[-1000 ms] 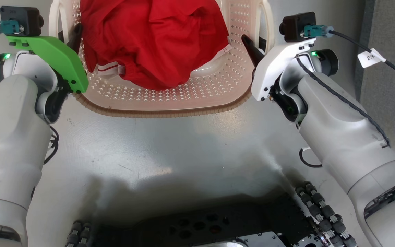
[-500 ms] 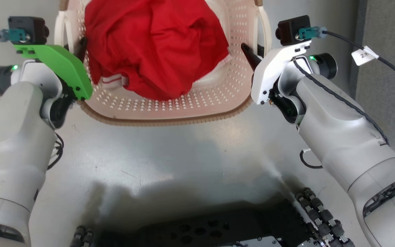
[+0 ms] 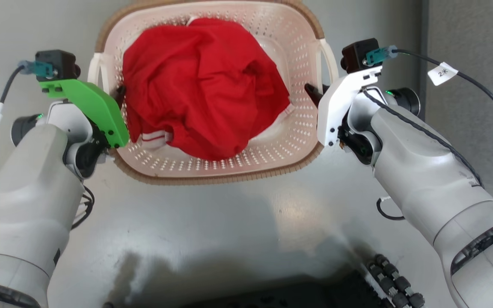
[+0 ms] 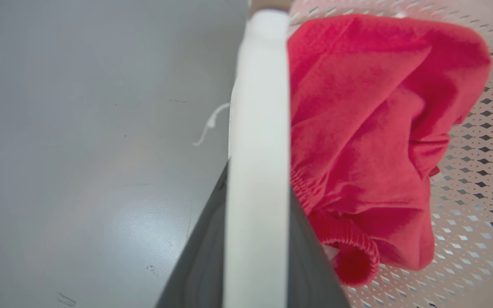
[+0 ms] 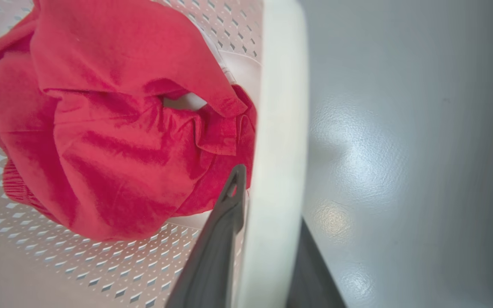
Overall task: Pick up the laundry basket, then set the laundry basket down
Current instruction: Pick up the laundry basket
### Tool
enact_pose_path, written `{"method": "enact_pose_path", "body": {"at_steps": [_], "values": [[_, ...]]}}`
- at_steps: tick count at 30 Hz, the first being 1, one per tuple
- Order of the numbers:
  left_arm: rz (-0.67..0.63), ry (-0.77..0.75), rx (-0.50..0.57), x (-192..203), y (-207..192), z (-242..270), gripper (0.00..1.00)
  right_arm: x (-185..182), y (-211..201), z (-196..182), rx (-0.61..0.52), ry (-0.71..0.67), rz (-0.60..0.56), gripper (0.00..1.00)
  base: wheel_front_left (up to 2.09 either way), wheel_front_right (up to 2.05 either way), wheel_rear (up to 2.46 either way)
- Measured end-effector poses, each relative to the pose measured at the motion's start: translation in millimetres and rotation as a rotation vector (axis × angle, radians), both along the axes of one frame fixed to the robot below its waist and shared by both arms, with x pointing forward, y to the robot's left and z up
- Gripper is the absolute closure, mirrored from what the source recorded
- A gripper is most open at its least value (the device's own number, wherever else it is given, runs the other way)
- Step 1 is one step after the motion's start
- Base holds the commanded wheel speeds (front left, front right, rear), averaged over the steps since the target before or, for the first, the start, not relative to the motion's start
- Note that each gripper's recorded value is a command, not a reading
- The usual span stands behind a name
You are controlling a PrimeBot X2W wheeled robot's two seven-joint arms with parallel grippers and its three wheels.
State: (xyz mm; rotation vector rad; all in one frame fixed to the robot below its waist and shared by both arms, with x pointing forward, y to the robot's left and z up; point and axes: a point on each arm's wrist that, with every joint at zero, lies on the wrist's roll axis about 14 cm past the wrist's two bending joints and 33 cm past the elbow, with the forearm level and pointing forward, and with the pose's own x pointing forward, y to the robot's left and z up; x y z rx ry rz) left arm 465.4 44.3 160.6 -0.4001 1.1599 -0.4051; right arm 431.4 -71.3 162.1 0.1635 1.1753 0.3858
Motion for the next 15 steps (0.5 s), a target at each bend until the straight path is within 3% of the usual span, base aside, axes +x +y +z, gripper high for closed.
{"method": "enact_pose_path", "body": {"at_steps": [15], "values": [[-0.004, -0.019, -0.019, -10.9, -5.4, 62.5, 1.0, -6.6, -6.7, 57.0, -0.024, -0.014, 0.002, 1.0, 0.0, 0.0, 0.0]]}}
